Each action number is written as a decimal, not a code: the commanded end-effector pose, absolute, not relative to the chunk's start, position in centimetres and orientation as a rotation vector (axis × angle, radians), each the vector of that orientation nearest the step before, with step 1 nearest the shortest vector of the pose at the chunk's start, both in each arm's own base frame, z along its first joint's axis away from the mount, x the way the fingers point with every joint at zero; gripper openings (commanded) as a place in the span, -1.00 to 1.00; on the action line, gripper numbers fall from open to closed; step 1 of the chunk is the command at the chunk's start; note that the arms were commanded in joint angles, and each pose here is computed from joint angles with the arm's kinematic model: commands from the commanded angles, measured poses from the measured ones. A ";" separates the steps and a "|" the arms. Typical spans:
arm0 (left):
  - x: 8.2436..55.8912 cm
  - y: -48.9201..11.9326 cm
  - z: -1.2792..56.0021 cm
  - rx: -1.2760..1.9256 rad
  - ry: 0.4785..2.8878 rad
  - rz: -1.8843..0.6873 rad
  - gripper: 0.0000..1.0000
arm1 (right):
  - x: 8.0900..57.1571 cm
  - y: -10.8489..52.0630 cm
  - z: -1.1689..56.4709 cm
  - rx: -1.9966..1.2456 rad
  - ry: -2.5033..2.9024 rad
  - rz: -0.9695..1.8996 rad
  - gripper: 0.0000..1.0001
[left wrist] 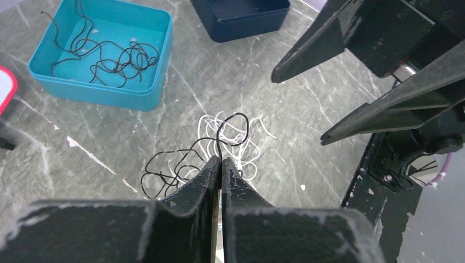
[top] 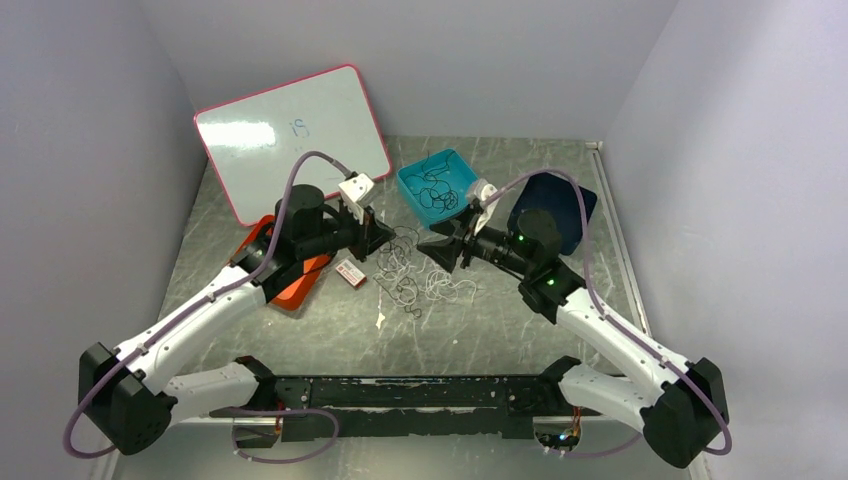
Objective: Untangle the cables
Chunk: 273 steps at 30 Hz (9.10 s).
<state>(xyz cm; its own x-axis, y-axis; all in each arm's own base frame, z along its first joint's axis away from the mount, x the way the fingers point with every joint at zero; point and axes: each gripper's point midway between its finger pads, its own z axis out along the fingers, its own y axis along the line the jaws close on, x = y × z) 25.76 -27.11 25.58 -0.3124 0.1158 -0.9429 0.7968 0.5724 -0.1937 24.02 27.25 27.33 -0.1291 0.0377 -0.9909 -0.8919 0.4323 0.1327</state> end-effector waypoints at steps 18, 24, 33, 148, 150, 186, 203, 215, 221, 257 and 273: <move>22.3 -28.1 27.5 0.914 1.663 -0.983 -0.86 | 25.6 30.1 25.7 -0.996 1.544 0.877 -0.33; 22.5 -28.0 27.3 0.894 1.666 -0.979 -0.86 | 25.2 30.2 26.8 -0.983 1.546 0.909 -0.88; 22.8 -27.5 27.5 0.826 1.662 -0.963 -0.04 | 25.7 29.4 30.8 -0.870 1.539 0.887 -1.00; 27.9 -36.6 20.1 0.592 1.623 -1.161 -0.15 | 24.3 22.7 61.7 -0.361 1.086 0.820 -1.00; 27.7 -36.5 19.5 0.586 1.638 -1.171 -0.52 | 24.3 22.7 61.9 -0.359 1.081 0.820 -1.00; 23.9 -29.7 19.9 0.509 1.751 -1.010 0.28 | 26.2 20.3 56.9 -0.303 1.229 0.634 -1.00; 23.1 -25.5 31.3 0.488 1.526 -0.860 1.00 | 25.6 23.2 51.7 -0.459 1.334 0.717 -1.00; 23.3 -26.6 37.5 0.571 1.301 -0.855 0.99 | 22.7 26.8 50.4 -0.696 1.309 0.896 -1.00; 22.5 -27.0 40.5 0.629 1.212 -0.862 0.99 | 22.2 27.8 49.2 -0.763 1.313 0.934 -1.00; 20.8 -31.8 38.9 0.791 1.168 -1.117 0.98 | 22.0 29.4 49.2 -0.749 1.301 1.056 -1.00; 23.4 -32.0 39.0 0.673 1.223 -1.077 0.01 | 21.7 29.4 48.4 -0.751 1.319 1.074 -1.00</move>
